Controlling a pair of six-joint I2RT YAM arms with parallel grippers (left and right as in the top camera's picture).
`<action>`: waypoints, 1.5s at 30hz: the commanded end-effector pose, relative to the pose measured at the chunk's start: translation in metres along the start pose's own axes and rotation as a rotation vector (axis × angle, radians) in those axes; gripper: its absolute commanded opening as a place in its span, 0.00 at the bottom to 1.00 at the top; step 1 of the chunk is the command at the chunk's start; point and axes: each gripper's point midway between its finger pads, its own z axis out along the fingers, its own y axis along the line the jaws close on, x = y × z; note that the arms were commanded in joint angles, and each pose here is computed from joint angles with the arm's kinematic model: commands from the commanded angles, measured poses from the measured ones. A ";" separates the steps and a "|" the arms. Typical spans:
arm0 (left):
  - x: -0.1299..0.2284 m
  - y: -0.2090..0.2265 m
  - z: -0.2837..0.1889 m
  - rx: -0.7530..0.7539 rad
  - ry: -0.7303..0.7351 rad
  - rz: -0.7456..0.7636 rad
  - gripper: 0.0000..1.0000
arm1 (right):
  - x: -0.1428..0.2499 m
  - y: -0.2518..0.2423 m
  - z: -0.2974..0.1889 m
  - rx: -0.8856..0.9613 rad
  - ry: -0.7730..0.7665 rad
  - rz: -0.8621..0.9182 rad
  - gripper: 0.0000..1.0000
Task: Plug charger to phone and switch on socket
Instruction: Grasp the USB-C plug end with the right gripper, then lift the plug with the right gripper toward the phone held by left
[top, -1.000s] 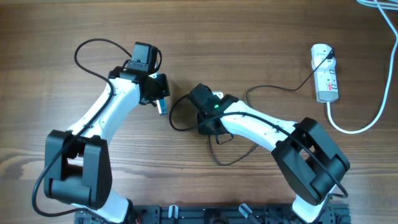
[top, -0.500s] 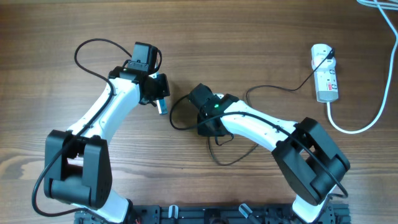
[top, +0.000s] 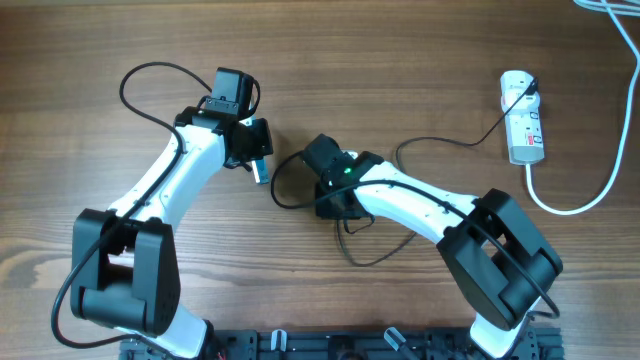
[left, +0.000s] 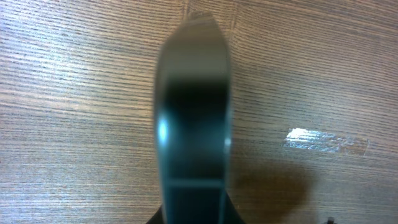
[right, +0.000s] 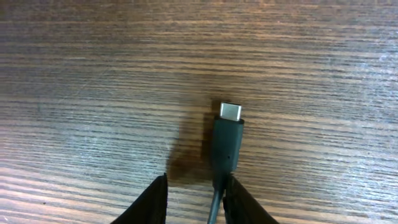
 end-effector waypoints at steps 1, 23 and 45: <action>0.002 -0.001 0.002 0.003 0.007 -0.011 0.04 | 0.001 -0.008 0.010 0.040 0.007 0.003 0.37; 0.002 -0.001 0.002 0.003 0.007 -0.011 0.04 | -0.007 -0.007 0.010 0.042 -0.029 -0.053 0.05; -0.037 -0.050 -0.152 0.447 -0.288 -0.093 0.04 | -0.019 0.057 -0.159 -1.186 -0.083 -0.642 0.05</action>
